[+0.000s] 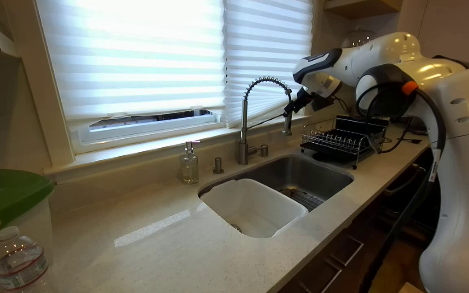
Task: Push the tap to the right
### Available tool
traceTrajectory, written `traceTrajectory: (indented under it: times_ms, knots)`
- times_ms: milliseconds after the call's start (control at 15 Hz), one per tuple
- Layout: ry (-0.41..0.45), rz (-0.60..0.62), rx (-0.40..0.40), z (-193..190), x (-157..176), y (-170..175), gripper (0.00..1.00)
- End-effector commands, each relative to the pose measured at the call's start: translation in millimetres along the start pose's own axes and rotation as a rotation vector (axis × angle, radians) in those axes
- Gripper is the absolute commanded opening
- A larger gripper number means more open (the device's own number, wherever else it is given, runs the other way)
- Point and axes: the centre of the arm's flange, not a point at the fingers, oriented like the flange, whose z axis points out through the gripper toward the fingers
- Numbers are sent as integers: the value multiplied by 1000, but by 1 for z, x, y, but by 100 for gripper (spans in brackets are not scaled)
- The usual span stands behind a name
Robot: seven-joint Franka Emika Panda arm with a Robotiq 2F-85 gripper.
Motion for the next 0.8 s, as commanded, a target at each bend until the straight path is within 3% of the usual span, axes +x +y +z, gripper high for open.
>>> traceTrajectory:
  times_ms: [0,333,733]
  knots:
    - [-80,20,35,-8,-5,0,100]
    - [-331,95,73,-32,-28,-3,100]
    - [-610,192,210,-67,-54,-34,100]
